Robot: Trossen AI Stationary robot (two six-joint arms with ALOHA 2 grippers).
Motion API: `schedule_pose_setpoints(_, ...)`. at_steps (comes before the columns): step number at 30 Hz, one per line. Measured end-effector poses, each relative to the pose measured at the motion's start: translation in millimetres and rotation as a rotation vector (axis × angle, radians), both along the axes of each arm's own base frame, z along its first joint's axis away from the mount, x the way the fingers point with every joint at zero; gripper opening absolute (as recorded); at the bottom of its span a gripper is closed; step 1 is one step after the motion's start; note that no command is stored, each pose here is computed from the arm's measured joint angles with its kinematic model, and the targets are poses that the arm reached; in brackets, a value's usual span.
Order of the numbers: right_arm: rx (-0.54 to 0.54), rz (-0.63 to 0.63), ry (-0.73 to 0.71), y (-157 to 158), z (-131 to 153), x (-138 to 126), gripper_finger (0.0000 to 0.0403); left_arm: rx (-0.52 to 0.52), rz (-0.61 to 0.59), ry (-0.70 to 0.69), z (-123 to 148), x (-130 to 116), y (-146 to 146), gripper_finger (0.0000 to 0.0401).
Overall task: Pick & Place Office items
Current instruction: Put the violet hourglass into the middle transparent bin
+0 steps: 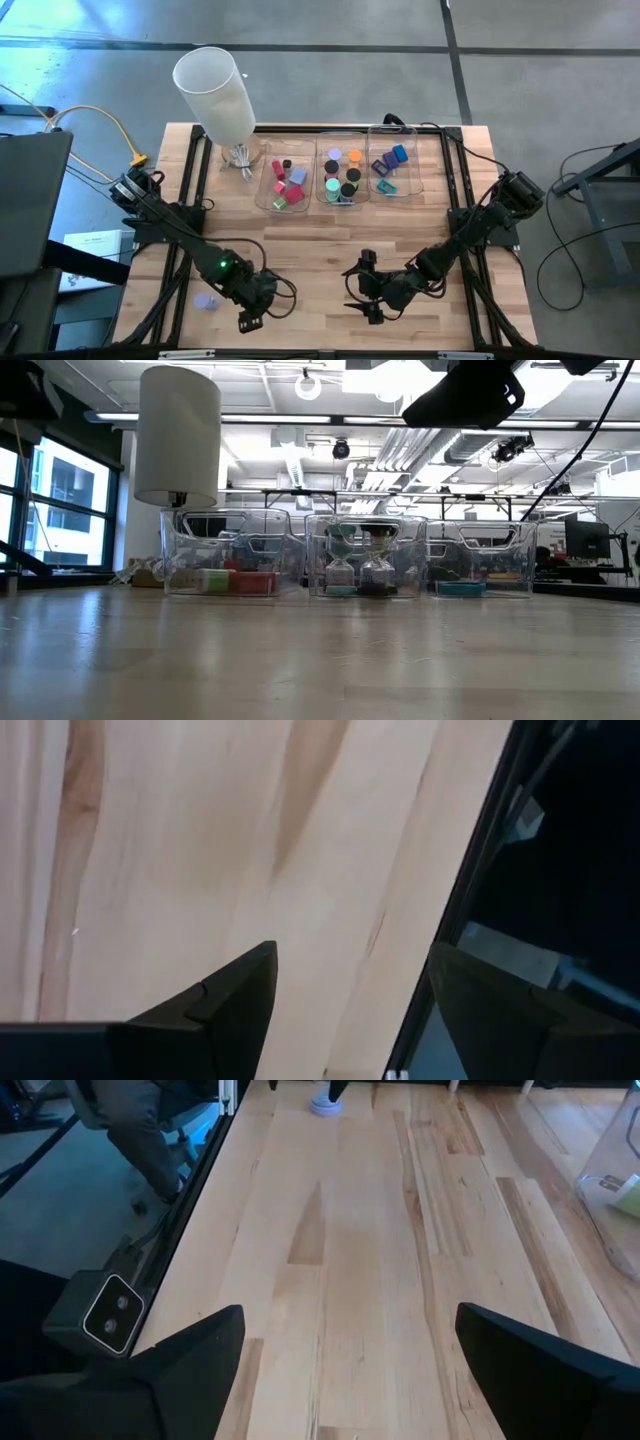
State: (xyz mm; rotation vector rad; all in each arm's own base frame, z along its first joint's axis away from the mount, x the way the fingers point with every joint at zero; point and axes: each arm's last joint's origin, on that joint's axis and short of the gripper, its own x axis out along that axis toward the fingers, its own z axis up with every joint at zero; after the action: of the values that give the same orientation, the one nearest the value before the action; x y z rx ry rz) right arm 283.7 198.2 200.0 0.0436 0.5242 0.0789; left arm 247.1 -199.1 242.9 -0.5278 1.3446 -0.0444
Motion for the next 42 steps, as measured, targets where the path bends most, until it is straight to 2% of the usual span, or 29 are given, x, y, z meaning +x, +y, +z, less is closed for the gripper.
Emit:
schedule_pose_setpoints(3,0.000,-0.001,0.001,0.0,-0.1,-0.1,0.0352,-0.015,0.009,-0.012,0.8,2.7,0.8,0.0252)
schedule_pose_setpoints(9,0.001,-0.001,0.001,0.0,-0.1,0.0,0.0352,-0.017,0.138,0.027,-0.8,6.1,6.5,0.0252)
schedule_pose_setpoints(18,0.002,-0.002,0.001,0.0,-0.1,0.0,0.0352,0.017,0.144,0.006,-3.3,8.7,8.3,0.0253)
schedule_pose_setpoints(22,0.001,-0.002,0.001,-0.1,-0.1,0.0,0.0352,0.050,0.154,-0.023,-3.4,9.3,8.9,0.0266)
schedule_pose_setpoints(30,0.001,-0.002,0.001,-0.2,-0.1,0.0,0.0352,0.030,0.203,-0.002,-3.4,9.0,8.6,0.0317)
schedule_pose_setpoints(33,0.002,-0.002,0.001,-0.2,-0.1,0.0,0.0352,0.009,0.224,0.015,-3.3,9.9,9.5,0.0321)
schedule_pose_setpoints(37,0.001,-0.003,0.001,-0.2,-0.1,0.0,0.0352,0.017,0.194,-0.012,-2.9,10.1,7.7,0.0321)
schedule_pose_setpoints(40,0.000,-0.006,0.000,-0.4,0.0,0.1,0.0352,-0.023,0.223,-0.048,-0.6,14.0,5.0,0.0321)
schedule_pose_setpoints(42,0.000,-0.005,0.000,-0.4,0.0,0.1,0.0352,-0.025,0.185,-0.071,0.1,15.2,4.1,0.0321)
